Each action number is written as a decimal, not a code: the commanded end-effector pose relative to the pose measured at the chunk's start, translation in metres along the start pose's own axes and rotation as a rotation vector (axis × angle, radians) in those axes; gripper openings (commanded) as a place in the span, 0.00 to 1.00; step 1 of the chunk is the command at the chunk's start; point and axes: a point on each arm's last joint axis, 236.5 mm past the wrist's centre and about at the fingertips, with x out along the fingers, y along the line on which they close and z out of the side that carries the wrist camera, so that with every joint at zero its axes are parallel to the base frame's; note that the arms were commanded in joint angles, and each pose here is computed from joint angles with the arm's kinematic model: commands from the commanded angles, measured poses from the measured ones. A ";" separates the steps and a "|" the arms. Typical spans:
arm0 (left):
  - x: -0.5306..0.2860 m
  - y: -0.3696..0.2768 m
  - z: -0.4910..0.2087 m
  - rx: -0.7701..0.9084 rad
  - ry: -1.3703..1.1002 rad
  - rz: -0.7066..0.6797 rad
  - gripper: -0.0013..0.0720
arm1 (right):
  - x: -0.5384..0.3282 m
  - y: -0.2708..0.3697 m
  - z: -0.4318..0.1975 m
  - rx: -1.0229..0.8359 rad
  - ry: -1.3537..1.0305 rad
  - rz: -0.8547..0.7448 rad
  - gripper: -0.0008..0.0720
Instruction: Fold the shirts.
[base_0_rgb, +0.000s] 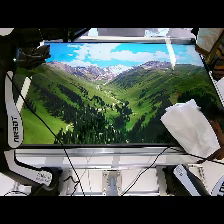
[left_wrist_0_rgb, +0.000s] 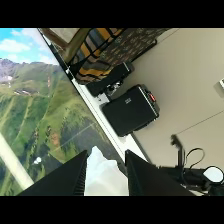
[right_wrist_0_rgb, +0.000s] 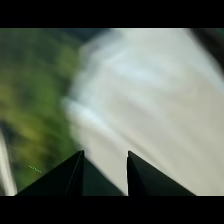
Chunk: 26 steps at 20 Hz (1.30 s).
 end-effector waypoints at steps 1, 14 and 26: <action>-0.001 0.008 -0.012 0.029 0.054 0.039 0.33 | -0.001 0.136 0.050 -0.214 -0.243 0.393 0.43; -0.145 0.117 -0.146 -0.054 0.676 0.878 0.17 | 0.172 0.177 -0.161 -0.517 0.473 0.177 0.43; -0.080 0.121 -0.132 0.168 0.577 0.901 0.17 | 0.152 0.222 -0.191 -0.255 0.601 0.325 0.43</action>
